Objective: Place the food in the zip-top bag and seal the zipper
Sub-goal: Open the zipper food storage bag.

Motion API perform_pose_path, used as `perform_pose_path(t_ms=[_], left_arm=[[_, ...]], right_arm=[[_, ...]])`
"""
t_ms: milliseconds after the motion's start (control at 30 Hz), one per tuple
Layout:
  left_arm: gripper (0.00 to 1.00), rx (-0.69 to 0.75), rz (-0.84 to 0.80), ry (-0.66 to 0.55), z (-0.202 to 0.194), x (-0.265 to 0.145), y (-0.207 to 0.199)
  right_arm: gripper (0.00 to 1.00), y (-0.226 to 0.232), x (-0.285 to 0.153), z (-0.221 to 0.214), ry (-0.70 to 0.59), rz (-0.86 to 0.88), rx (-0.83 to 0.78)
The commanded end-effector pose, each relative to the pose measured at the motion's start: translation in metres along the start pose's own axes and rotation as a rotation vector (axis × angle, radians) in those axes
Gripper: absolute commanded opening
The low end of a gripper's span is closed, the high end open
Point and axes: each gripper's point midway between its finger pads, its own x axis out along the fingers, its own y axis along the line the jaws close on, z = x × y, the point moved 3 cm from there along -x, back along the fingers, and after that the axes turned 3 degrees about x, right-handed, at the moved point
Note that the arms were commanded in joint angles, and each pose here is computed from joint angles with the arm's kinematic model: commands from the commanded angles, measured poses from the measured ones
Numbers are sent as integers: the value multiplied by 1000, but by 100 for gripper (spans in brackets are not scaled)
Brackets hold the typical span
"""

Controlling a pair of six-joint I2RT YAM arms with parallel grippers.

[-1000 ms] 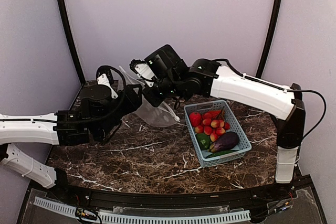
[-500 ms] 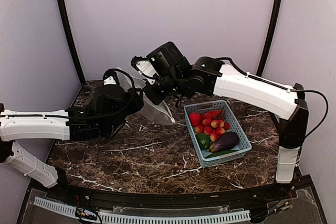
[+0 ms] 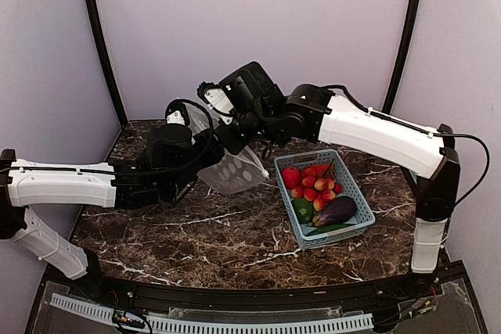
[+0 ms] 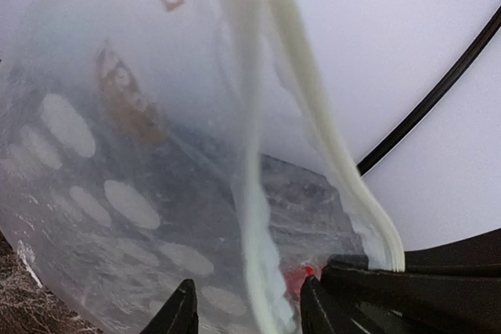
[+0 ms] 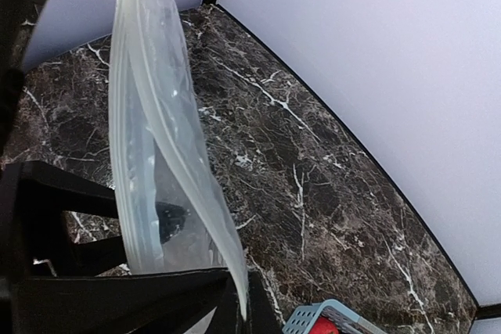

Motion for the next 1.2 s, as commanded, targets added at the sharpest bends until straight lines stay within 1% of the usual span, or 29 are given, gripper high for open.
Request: perform_pose_path(t_ms=[0,33,67,100,133,167,200,233,300,433,533,600,733,767,833,867,900,933,967,1000,1033,1100,1167], left_arm=[[41,-20,-2,-30,7,11,-2],[34,-18,11,-31,6,13,1],[30,-17,26,-38,7,14,3],[22,-13,40,-38,6,14,6],[19,-8,52,-40,6,13,9],[12,-9,54,-43,8,11,11],[9,-7,58,-40,6,10,14],[3,-15,49,-45,10,6,14],[1,-15,42,-43,13,-1,17],[1,-5,24,-21,17,-14,22],[1,28,-2,4,16,-20,24],[1,48,-7,24,15,-22,23],[1,115,-26,46,11,-21,20],[1,129,-35,50,12,-21,17],[1,186,-30,66,15,-21,14],[1,255,-8,102,10,-19,19],[1,274,-17,110,16,-19,13],[1,354,20,161,10,-18,23],[1,373,17,169,18,-18,18],[1,453,50,218,13,-17,28],[1,476,47,223,19,-17,25],[1,609,62,281,16,-18,32],[1,673,60,318,14,-16,36]], right_arm=[[0,-1,-8,17,-58,4,33],[0,-3,-8,17,-57,-7,32],[0,-5,-8,17,-57,-21,32],[0,-7,-8,16,-55,-38,29],[0,-11,-7,15,-55,-58,27],[0,-15,-6,13,-53,-89,27],[0,-23,-5,12,-54,-142,37],[0,-31,-2,8,-48,-190,40],[0,-45,7,1,-28,-246,43],[0,-78,25,-14,27,-301,79],[0,-85,35,-22,57,-267,106],[0,-73,36,-24,64,-167,100],[1,-30,25,-20,51,165,47],[6,-19,18,-19,49,255,28],[16,-6,5,-18,47,376,1],[21,2,-6,-16,37,445,-22],[25,5,-16,-15,27,485,-37],[29,5,-30,-12,8,514,-46],[35,4,-43,-10,-12,543,-60],[42,3,-54,-11,-28,564,-77],[48,0,-63,-13,-39,570,-90],[52,-5,-76,-25,-54,585,-144],[54,-21,-78,-46,-33,559,-167]])
